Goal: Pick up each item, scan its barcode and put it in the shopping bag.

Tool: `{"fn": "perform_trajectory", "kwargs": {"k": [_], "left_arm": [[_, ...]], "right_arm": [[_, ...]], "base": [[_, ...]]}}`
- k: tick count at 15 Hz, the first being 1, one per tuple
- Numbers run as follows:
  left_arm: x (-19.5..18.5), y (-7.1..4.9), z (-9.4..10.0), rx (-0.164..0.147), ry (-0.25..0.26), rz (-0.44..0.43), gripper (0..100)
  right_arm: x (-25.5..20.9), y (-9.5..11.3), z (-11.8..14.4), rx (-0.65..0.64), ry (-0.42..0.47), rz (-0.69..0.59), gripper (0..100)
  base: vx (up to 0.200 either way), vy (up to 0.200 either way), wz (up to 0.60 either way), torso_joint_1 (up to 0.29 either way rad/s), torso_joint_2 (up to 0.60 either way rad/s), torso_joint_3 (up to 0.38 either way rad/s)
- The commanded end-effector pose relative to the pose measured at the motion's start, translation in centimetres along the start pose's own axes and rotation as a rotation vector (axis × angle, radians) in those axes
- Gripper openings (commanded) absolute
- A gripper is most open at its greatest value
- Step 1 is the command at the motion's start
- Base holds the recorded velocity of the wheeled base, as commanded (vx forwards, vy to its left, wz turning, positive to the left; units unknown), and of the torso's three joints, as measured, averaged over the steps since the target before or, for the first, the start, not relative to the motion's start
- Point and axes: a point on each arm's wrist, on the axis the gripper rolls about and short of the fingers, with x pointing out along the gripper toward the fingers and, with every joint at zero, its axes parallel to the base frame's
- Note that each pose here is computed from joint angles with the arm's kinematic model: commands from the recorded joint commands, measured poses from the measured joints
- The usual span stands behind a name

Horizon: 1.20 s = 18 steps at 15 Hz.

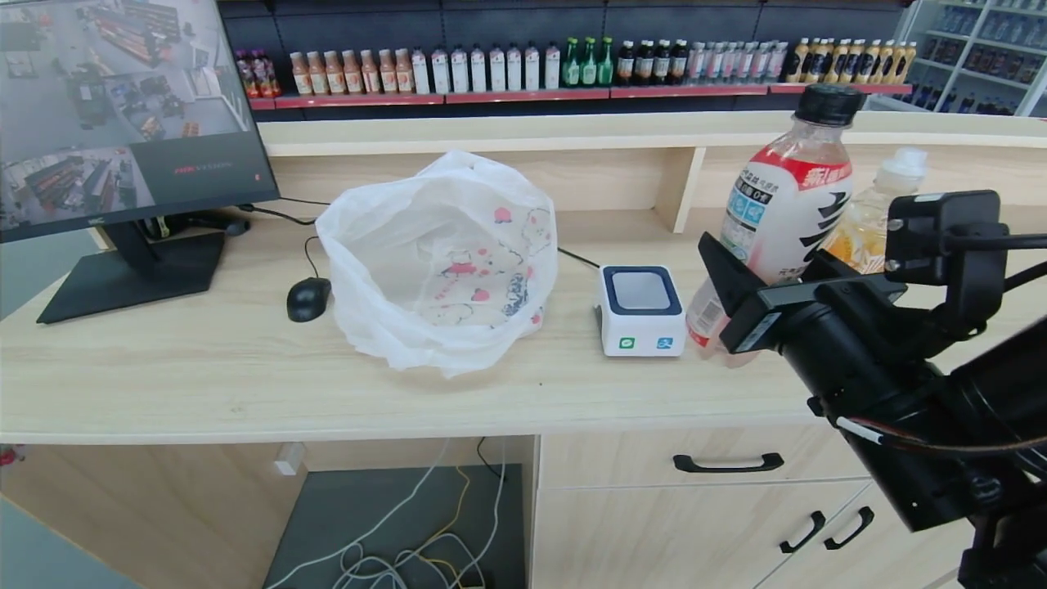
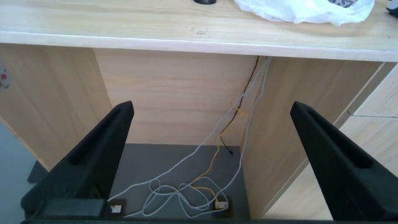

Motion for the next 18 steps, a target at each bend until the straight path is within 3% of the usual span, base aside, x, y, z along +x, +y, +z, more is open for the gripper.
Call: {"fn": "perform_trajectory", "kwargs": {"k": [1, 6, 12, 18], "left_arm": [[0.0, 0.0, 0.0, 0.000, -0.001, 0.000, 100], [0.0, 0.0, 0.0, 0.000, -0.001, -0.001, 100], [0.0, 0.0, 0.0, 0.000, -0.001, -0.001, 100], [0.0, 0.0, 0.0, 0.000, -0.001, -0.001, 100]], "right_arm": [[0.9, 0.1, 0.0, -0.028, -0.015, -0.012, 0], [4.3, 0.1, -2.0, -0.123, -0.027, -0.015, 0], [6.6, -2.3, -3.8, -0.261, -0.057, 0.087, 0], [10.6, -2.9, -2.8, -0.300, -0.219, 0.147, 0]], "base": [[0.000, 0.000, 0.00, 0.000, 0.00, 0.000], [0.000, 0.000, 0.00, 0.000, 0.00, 0.000], [0.000, 0.000, 0.00, 0.000, 0.00, 0.000], [0.000, 0.000, 0.00, 0.000, 0.00, 0.000]]}}
